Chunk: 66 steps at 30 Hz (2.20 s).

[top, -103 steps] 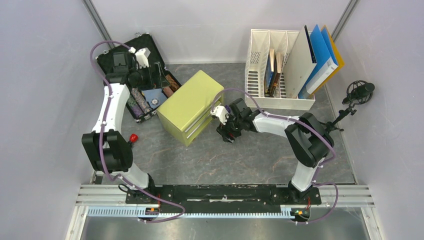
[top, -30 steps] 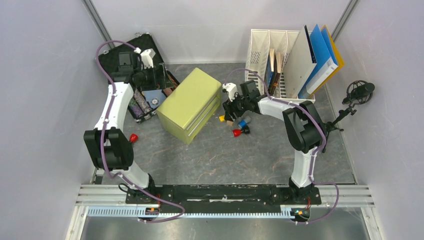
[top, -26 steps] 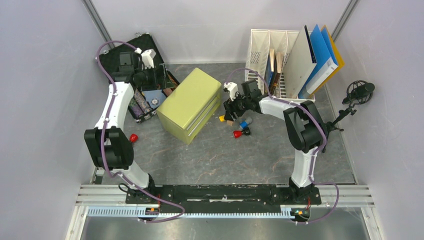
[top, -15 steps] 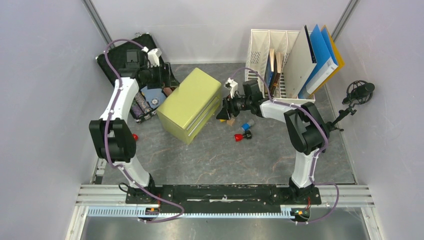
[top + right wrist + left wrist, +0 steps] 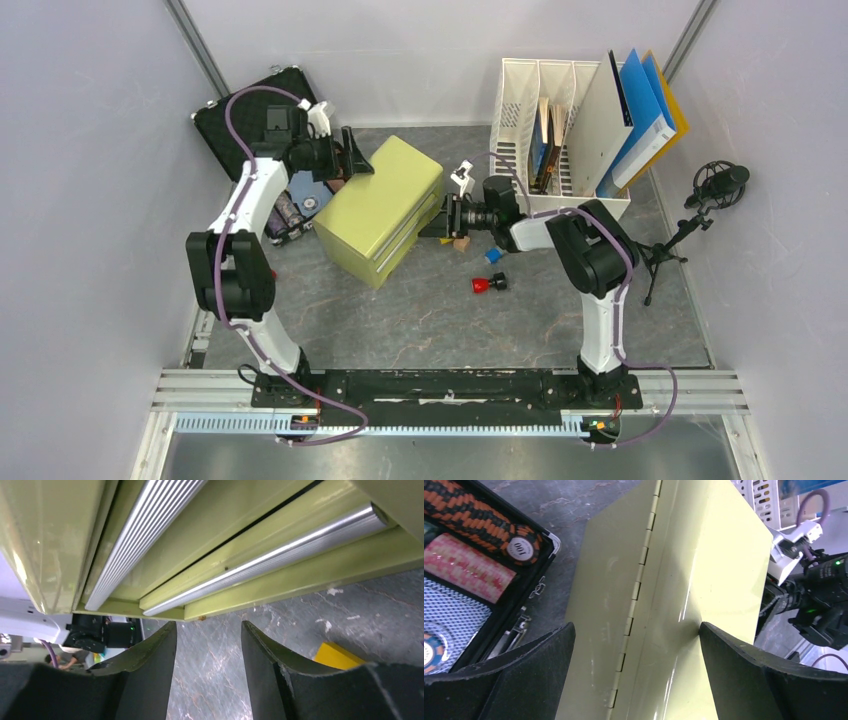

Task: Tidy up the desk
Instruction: Open the drawer in the storage box.

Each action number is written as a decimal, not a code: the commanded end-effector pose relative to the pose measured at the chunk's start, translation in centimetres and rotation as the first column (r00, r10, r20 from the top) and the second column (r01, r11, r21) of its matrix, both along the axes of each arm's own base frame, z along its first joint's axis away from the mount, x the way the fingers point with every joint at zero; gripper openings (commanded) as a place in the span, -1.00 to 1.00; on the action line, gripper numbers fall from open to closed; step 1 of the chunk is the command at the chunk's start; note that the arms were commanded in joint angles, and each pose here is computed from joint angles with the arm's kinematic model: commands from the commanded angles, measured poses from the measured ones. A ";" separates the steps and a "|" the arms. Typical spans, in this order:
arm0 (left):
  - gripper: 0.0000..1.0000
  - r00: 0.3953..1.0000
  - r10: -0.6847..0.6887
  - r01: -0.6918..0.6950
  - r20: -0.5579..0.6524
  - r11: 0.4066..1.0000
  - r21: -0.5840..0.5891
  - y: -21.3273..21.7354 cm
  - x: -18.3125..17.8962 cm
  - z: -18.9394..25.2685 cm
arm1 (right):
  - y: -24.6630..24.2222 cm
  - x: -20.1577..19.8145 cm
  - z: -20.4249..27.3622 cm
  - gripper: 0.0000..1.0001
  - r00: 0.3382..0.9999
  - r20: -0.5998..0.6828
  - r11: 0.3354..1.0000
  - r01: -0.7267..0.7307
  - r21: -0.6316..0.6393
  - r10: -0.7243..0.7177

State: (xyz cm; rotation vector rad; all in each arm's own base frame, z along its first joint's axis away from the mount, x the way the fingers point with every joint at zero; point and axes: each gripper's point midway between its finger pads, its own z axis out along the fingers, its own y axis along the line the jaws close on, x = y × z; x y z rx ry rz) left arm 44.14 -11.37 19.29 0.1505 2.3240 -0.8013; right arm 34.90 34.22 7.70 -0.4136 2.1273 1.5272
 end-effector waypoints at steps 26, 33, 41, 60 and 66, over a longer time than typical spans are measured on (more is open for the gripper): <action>0.96 0.998 -0.052 0.051 -0.029 0.998 -0.032 -2.5 -2.8 -2.3 | 3.9 2.4 2.6 -0.41 0.997 -0.071 0.960 0.028 0.278 -0.009; 0.96 0.999 -0.041 0.041 -0.032 0.999 -0.009 -2.3 -2.9 -2.8 | 3.5 1.6 2.6 -0.67 0.997 -0.074 0.959 0.037 0.282 -0.017; 0.96 0.999 -0.033 0.033 -0.030 0.999 0.003 -2.2 -2.8 -2.9 | 3.0 0.8 2.2 -1.00 0.997 -0.071 0.966 0.038 0.256 -0.020; 0.96 0.999 -0.019 0.020 -0.031 1.000 0.023 -1.8 -2.8 -3.1 | 2.2 1.0 3.3 -0.24 0.998 -0.062 0.960 0.046 0.276 -0.030; 0.96 0.999 -0.019 0.020 -0.038 1.000 0.024 -1.8 -2.8 -3.3 | 2.6 1.8 3.1 -0.03 0.997 -0.071 0.959 0.049 0.279 -0.030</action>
